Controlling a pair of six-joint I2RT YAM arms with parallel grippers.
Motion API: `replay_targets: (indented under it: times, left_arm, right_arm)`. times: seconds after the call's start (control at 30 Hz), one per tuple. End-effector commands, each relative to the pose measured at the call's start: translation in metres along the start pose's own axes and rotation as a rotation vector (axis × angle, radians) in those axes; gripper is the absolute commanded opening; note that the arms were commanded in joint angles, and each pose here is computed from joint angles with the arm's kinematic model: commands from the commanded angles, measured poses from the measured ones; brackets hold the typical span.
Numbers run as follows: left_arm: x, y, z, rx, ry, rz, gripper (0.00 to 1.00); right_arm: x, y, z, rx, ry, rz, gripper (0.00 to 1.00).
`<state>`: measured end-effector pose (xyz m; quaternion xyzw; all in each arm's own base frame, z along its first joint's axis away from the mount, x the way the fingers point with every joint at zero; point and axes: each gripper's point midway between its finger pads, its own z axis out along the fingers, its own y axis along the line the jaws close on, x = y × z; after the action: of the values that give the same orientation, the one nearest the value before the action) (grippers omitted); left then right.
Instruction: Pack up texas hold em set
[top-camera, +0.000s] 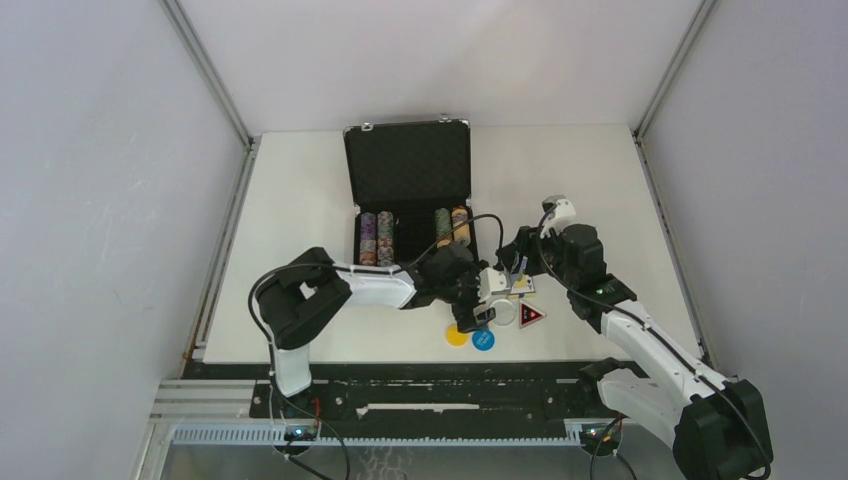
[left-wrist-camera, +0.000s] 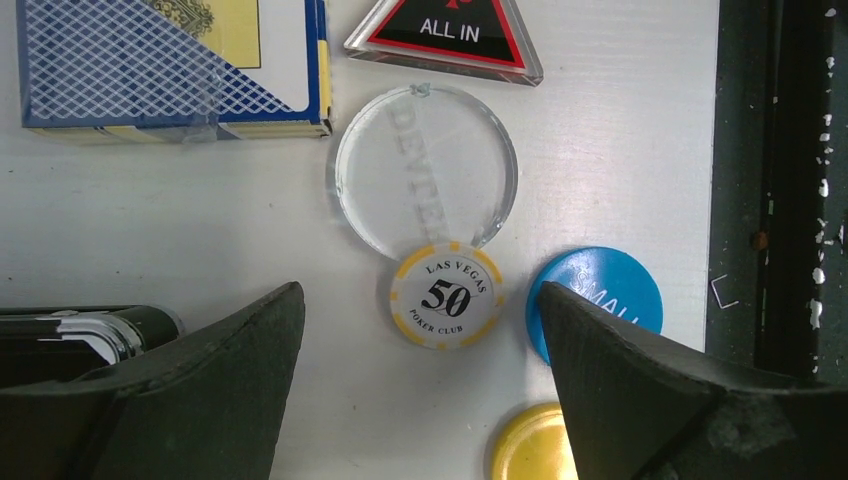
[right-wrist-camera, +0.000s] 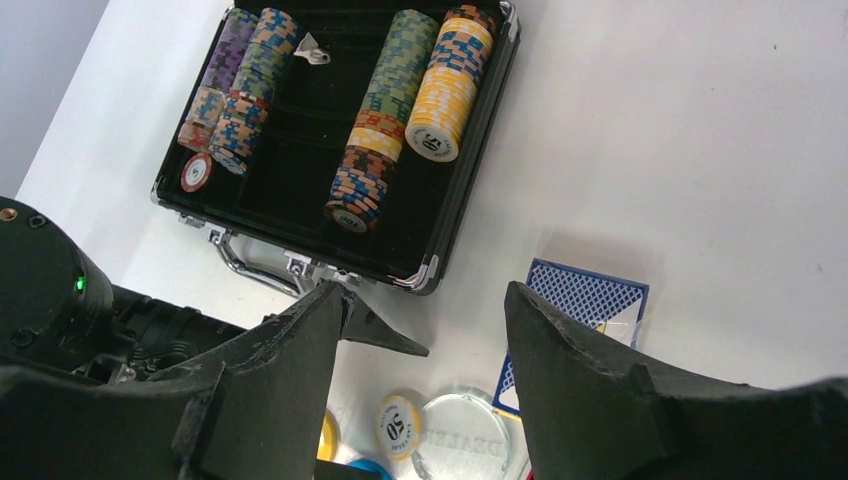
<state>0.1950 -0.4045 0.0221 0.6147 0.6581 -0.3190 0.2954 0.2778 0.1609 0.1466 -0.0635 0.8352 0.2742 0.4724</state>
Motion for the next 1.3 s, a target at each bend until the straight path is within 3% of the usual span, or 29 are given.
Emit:
replay_targets:
  times: [0.0, 0.47, 0.8, 1.27]
  left_arm:
    - [-0.004, 0.003, 0.006, -0.047, 0.013, 0.031, 0.91]
    - [0.005, -0.003, 0.005, -0.048, 0.052, 0.029, 0.9]
    - [0.011, -0.008, 0.006, -0.023, 0.072, 0.012, 0.77]
    - [0.015, -0.01, 0.009, -0.007, 0.094, -0.004, 0.66]
  right_arm:
    - [-0.015, 0.008, 0.0, -0.034, -0.055, -0.005, 0.69]
    - [-0.015, 0.01, -0.002, -0.041, -0.057, -0.004, 0.69]
    - [-0.015, 0.01, -0.001, -0.044, -0.054, -0.004, 0.69]
    - [-0.014, 0.01, -0.001, -0.046, -0.053, -0.003, 0.69]
